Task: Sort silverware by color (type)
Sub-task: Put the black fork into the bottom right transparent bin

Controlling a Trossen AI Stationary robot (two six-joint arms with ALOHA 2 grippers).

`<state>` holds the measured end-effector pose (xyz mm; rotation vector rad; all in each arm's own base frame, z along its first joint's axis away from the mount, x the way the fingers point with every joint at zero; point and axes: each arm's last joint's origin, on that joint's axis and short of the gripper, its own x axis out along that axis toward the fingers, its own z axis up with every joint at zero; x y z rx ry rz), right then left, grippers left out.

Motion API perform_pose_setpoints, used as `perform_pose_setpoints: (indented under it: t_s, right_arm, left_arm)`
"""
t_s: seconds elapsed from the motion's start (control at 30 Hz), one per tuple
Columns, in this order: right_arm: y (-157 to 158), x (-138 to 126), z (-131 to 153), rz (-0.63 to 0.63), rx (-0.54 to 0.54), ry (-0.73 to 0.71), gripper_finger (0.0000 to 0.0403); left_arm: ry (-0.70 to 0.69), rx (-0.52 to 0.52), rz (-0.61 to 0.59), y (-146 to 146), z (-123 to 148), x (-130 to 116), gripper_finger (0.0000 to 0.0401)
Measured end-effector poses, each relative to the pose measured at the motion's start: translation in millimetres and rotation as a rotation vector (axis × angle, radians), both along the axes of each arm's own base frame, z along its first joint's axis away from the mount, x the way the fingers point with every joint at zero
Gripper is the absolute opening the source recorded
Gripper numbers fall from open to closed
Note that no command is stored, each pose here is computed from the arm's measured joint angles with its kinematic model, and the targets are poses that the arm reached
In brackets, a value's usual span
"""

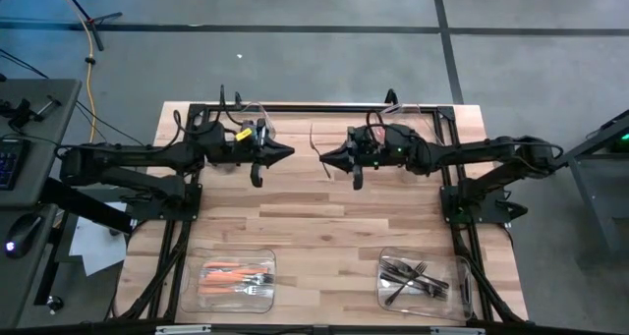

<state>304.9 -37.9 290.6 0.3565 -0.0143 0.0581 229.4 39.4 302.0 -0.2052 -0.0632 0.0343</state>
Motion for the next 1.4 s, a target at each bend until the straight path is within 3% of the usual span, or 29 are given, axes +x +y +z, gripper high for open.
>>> perform_pose_setpoints:
  t_s: [0.17, 0.33, 0.47, 0.57, 0.77, 0.97, 1.23, 1.4]
  right_arm:
    - [26.7, -7.6, 10.8, 0.182, 0.066, 0.084, 0.0]
    - [79.6, -37.5, 26.0, 0.322, 0.073, 0.54, 0.0]
    - [119.6, -72.9, 37.4, 0.373, 0.18, 0.891, 0.0]
    - [149.7, -94.2, 37.1, 0.409, 0.275, 1.043, 0.0]
    - [200.7, -131.2, 22.6, 0.397, 0.411, 1.216, 0.0]
    - [225.9, -158.8, -9.6, 0.304, 0.411, 1.331, 0.0]
    - [232.9, -155.7, -75.9, 0.218, 0.39, 1.419, 0.0]
    - [231.7, -154.1, -103.5, 0.171, 0.315, 1.475, 0.0]
  left_arm:
    - [0.027, 0.022, 0.031, 1.0, -2.5, 0.0, 0.0]
    - [0.034, 0.079, 0.078, 2.5, -2.7, -0.1, 0.0]
    - [0.036, 0.095, 0.093, 3.7, -2.7, -0.3, 0.0]
    - [0.037, 0.096, 0.101, 6.0, -2.8, -0.7, 0.0]
    - [0.038, 0.098, 0.122, 10.7, -2.7, -1.7, 0.0]
    - [0.038, 0.098, 0.135, 14.0, -2.7, -2.5, 0.0]
    - [0.035, 0.081, 0.137, 14.6, -2.6, -2.6, 0.0]
    - [0.034, 0.076, 0.137, 14.6, -2.5, -2.6, 0.0]
